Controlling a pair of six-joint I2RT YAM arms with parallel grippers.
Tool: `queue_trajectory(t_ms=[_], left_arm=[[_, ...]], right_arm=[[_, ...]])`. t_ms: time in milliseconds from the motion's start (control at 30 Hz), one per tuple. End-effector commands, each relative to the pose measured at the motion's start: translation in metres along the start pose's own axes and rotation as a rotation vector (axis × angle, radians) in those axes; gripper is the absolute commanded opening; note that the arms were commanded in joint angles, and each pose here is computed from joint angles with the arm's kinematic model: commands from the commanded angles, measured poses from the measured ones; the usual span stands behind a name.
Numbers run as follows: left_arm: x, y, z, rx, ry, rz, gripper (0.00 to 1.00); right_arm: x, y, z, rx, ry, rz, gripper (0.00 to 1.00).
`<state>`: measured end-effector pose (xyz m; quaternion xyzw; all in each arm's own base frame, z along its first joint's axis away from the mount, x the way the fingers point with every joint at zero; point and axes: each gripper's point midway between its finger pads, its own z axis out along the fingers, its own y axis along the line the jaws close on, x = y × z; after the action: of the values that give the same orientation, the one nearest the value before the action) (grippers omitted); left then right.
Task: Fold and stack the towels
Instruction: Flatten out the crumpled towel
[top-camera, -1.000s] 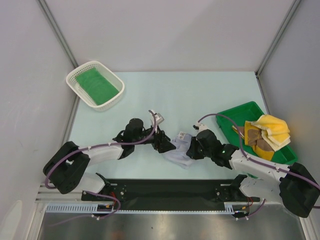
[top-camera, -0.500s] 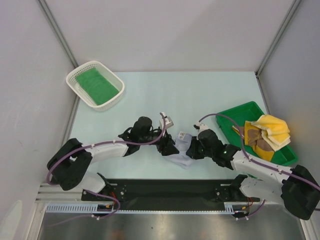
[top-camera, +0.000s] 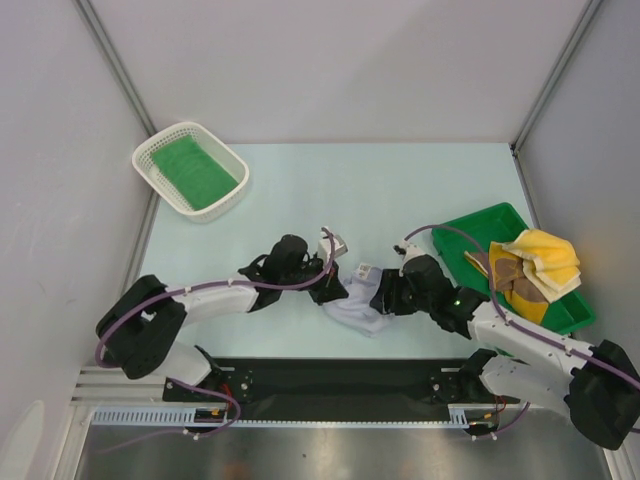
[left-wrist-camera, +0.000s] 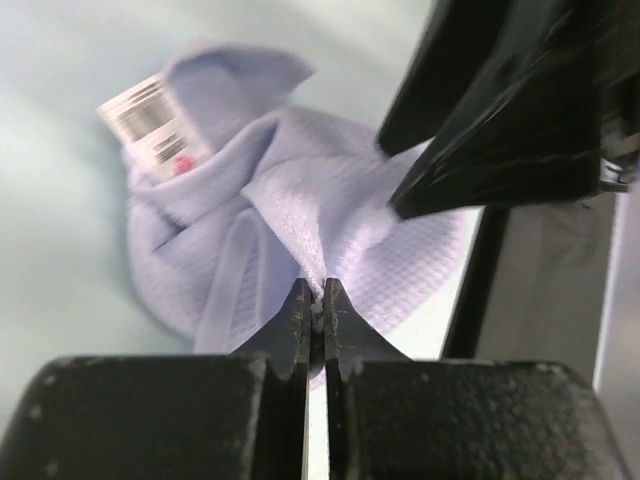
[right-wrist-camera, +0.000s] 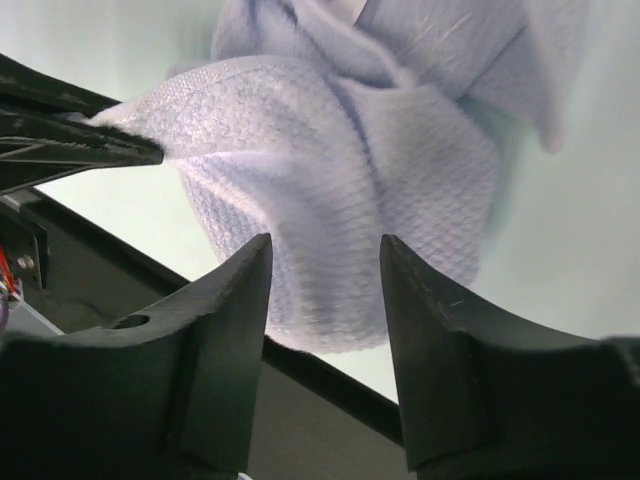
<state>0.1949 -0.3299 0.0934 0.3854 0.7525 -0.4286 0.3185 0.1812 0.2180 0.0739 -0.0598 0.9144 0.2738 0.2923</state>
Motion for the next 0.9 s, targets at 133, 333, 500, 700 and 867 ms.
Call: queue_trajectory(t_ms=[133,333,500,700,867], left_arm=[[0.001,0.016,-0.032,-0.203,-0.08,-0.023,0.0],[0.008,0.023,-0.04,-0.263,-0.099,-0.041,0.0],[0.012,0.027,-0.038,-0.274,-0.099,-0.058,0.0],[0.006,0.037,-0.04,-0.334,-0.11,-0.062,0.0],[-0.076,0.034,-0.045,-0.361,-0.179,0.042,0.0]], right_arm=[[-0.059,0.0,-0.008,-0.034,-0.13,0.043,0.5],[-0.082,-0.001,0.014,-0.103,-0.111,0.009,0.45],[-0.073,-0.004,0.035,-0.124,-0.005,-0.007,0.47],[-0.067,0.003,0.039,-0.173,0.03,0.001,0.35],[-0.112,0.015,0.017,-0.16,-0.062,-0.016,0.0]])
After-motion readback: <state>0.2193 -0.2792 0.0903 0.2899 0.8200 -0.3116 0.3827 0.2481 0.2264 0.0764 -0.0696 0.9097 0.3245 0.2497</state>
